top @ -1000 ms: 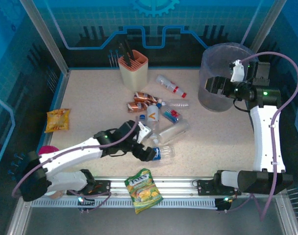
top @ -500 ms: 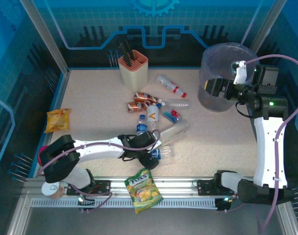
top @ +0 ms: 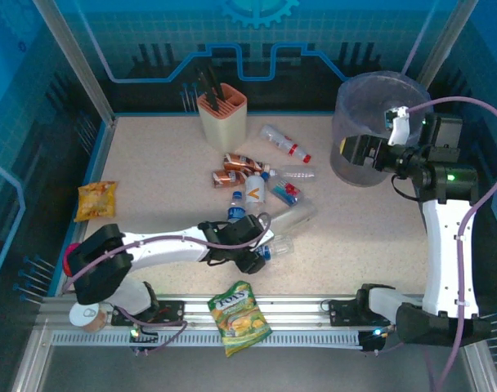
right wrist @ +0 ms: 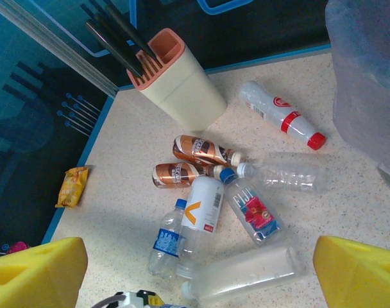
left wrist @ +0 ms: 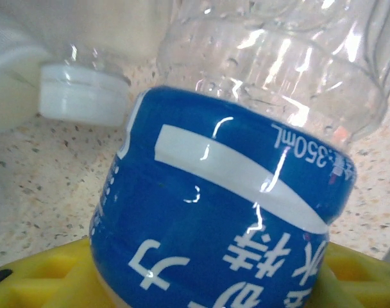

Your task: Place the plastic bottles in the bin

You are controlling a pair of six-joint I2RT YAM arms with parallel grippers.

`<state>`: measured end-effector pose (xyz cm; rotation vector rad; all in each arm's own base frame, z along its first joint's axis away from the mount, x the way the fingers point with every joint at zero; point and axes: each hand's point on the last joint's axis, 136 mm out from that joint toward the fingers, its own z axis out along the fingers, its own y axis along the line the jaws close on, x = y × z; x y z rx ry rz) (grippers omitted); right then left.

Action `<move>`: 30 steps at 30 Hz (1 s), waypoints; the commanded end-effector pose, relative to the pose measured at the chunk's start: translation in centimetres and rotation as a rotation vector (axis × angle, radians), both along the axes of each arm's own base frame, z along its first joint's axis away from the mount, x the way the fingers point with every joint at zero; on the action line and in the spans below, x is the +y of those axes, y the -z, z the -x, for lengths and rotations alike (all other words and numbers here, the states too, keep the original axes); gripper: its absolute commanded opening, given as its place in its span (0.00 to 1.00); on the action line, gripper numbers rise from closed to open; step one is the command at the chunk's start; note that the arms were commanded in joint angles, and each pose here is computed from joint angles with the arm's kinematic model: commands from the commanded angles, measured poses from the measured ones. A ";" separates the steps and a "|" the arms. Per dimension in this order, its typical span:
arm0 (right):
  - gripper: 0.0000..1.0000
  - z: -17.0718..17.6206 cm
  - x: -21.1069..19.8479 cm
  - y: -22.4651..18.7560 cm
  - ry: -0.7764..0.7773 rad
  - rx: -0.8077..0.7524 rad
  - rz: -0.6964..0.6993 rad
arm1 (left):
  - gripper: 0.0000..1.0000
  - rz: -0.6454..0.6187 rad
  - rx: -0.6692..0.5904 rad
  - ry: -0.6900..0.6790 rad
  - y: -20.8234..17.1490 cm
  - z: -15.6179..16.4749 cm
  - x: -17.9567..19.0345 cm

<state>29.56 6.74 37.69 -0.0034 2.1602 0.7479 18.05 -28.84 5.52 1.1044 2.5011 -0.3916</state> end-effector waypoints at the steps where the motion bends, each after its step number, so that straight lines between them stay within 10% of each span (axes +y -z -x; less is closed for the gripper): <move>1: 0.91 0.2 0.4 0.1 -0.015 -0.004 -0.038 | 0.56 0.066 -0.021 -0.025 -2.8 -0.3 -0.7; 18: 0.95 1.3 12.9 7.2 -0.310 0.148 -0.144 | 0.51 0.518 -0.025 -0.440 -12.3 -6.6 3.8; 30: 1.00 -0.2 20.5 12.1 -0.399 0.213 -0.215 | 0.50 0.704 0.051 -0.429 -13.7 -7.0 2.6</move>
